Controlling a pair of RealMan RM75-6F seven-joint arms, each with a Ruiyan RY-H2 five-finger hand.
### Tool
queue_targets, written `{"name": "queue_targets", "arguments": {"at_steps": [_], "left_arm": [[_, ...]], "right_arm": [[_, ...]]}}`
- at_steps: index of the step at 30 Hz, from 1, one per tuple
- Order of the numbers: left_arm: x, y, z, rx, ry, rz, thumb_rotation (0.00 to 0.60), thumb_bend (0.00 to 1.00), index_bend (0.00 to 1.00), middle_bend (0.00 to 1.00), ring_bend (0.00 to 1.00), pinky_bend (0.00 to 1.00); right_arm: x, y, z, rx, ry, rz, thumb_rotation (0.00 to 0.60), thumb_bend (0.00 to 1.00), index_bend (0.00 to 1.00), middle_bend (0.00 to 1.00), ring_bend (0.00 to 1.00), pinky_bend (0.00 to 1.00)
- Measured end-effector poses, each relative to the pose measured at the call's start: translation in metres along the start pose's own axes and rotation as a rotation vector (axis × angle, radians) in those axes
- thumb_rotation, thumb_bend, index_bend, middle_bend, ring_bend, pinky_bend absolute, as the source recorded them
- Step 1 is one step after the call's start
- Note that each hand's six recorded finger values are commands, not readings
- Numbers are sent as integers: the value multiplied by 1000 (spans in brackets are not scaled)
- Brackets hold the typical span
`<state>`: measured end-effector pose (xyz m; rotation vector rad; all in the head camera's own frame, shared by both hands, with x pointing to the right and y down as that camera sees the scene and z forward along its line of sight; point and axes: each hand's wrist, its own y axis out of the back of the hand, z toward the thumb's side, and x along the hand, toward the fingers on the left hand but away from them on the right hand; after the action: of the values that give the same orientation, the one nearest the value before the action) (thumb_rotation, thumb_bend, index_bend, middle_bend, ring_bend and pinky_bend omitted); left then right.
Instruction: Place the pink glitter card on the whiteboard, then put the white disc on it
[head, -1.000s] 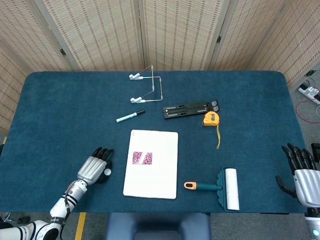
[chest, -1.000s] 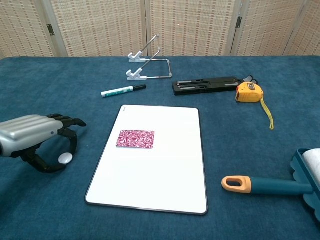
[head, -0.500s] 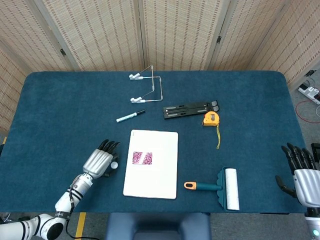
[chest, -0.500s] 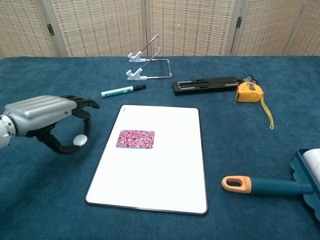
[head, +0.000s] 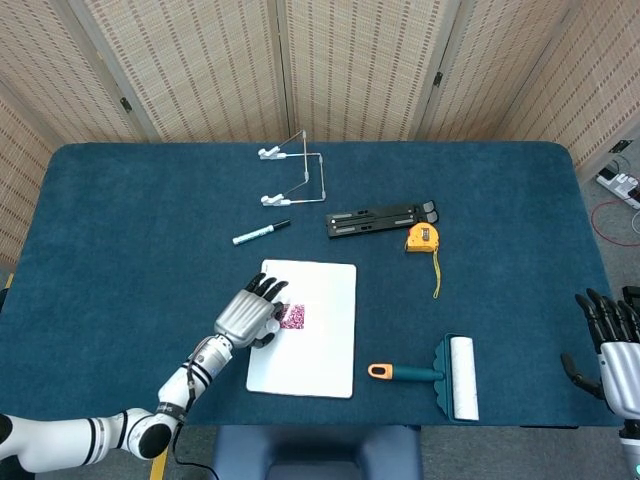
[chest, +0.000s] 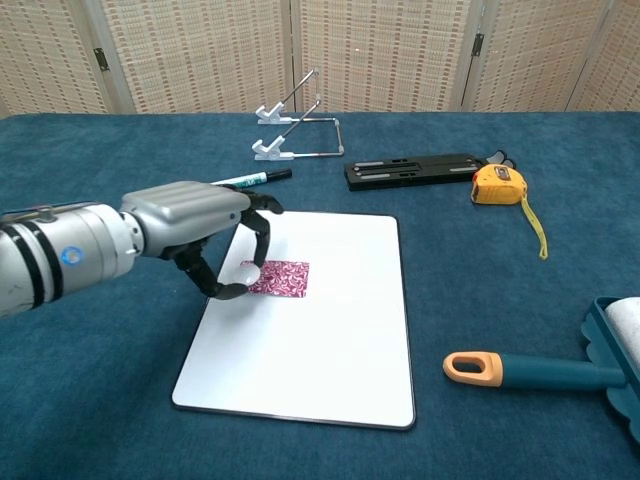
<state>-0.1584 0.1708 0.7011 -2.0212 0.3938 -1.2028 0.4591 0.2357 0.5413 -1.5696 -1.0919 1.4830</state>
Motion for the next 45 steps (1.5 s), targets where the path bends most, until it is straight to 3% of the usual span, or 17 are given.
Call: {"name": "queue_targets", "arguments": {"at_steps": [8,16,22,25,29,34,45], "left_arm": [[23,3,20,-4,10,-17,600,387,500,110,92,0],[37,2,19,4,54,-39,600,386,478,110,91,0],[37,1,16,1,78,-55,600,381,145,97,71,0],[35,5,14,-21,86,-41,600,379,78,84,65,0],[28,12,-4,-58,122,-16,600,379,87,78,60,0],[3,24,-45,-115,213,57,600,379,129,78,61,0],[-100,44,-137,-107,423,235,600,380,191,78,72,0]], "right_arm": [[0,-1,-4,-6,-5,1,600,364,0,60,44,0],[2,-1,-10,-10,-16,-1,600,363,0,60,43,0],[1,-1,-10,-10,-17,1,600,363,0,60,43,0],[0,-1,-10,-6,-15,5,600,363,0,60,43,0],[-2,5,-9,13,-6,6,600,363,0,60,44,0],[-5,11,-9,24,-7,5,600,363,0,59,44,0],[-10,5,-7,-1,22,43,600,363,0,60,43,0]]}}
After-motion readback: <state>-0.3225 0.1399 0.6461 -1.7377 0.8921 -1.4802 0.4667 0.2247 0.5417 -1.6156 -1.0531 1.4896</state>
